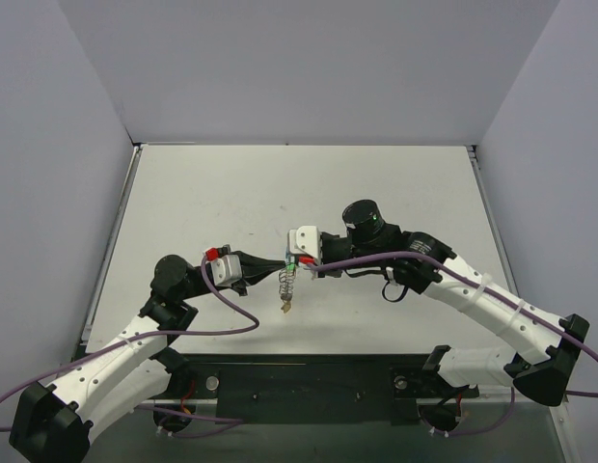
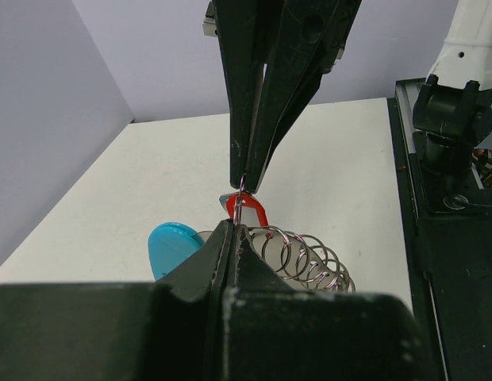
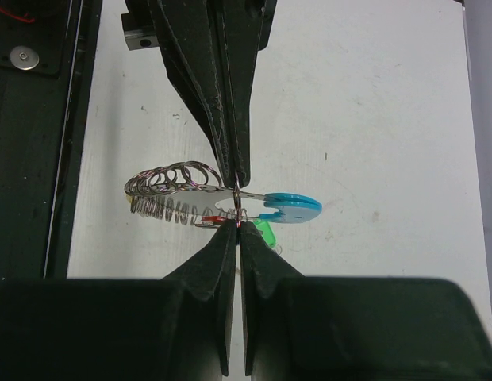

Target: Put the keys on the keyring

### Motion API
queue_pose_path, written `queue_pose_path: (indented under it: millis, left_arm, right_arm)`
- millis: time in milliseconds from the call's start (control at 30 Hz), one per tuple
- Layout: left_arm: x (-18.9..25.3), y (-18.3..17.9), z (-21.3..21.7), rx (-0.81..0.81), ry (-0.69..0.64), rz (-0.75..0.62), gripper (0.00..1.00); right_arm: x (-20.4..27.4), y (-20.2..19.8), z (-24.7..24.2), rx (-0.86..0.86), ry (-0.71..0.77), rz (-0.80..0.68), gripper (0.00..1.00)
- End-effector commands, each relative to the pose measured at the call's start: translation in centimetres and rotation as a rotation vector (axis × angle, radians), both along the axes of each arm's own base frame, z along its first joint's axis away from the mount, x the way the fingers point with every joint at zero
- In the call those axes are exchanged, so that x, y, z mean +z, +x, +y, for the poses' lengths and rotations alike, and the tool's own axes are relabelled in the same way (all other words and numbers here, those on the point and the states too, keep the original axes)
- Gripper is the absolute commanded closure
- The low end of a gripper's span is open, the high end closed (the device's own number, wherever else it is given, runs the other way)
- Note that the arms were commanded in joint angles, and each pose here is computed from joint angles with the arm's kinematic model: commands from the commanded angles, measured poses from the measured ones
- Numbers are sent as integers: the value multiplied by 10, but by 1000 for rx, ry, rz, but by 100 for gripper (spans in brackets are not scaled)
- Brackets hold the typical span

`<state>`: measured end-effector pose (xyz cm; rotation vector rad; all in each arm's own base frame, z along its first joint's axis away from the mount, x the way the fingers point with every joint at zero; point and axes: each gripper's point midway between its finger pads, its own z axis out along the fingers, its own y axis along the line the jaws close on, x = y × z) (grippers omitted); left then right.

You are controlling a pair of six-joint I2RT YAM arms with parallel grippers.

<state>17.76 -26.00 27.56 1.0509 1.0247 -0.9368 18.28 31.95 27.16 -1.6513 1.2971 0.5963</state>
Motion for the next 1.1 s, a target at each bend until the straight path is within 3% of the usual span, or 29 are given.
queue_pose_path:
  millis: [0,1067]
  left_arm:
    - [16,-3,1,-6,-32,-58,100]
    - [13,-3,-3,-13,2,-24,100]
  right_arm:
    - [19,0,8,17,55,0,100]
    - [30,4,21,1,89,31,100]
